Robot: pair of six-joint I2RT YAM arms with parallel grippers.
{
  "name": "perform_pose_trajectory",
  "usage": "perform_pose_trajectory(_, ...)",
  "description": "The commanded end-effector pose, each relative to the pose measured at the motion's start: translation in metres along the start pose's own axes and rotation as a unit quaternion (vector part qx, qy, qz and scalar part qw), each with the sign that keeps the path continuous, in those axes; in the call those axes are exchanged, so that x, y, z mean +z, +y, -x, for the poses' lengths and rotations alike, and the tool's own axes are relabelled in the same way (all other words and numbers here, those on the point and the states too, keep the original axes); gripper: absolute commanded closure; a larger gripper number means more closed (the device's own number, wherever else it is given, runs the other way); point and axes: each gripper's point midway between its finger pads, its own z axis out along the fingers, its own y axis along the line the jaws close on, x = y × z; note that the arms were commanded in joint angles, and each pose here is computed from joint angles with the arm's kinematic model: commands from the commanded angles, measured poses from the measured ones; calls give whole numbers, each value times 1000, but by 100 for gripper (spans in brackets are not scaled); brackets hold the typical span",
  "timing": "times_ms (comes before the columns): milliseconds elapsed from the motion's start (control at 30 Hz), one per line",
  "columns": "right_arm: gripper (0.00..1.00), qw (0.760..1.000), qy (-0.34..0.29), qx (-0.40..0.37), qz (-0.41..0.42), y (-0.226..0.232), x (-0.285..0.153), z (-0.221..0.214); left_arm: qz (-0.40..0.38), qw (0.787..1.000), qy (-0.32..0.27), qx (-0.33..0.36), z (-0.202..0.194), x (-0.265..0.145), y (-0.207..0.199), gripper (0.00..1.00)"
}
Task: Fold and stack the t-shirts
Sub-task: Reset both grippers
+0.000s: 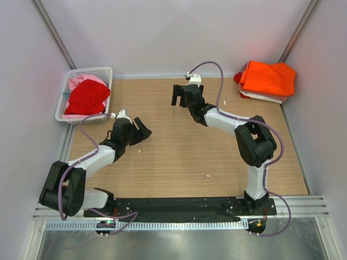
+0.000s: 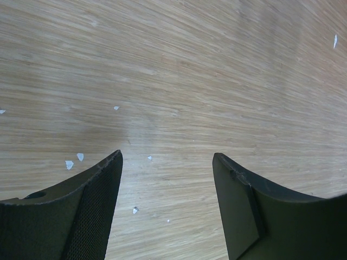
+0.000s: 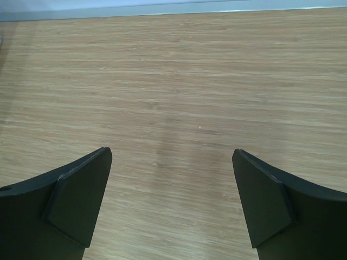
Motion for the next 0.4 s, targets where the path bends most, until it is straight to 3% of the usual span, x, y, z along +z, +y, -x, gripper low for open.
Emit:
perform_pose_trajectory(0, 0, 999, -33, 20, 6, 7, 0, 20, -7, 1000, -16, 6, 12, 0, -9, 31)
perform_pose_trajectory(367, 0, 999, -36, 26, 29, 15, -5, 24, -6, 1000, -16, 6, 12, -1, -9, 31)
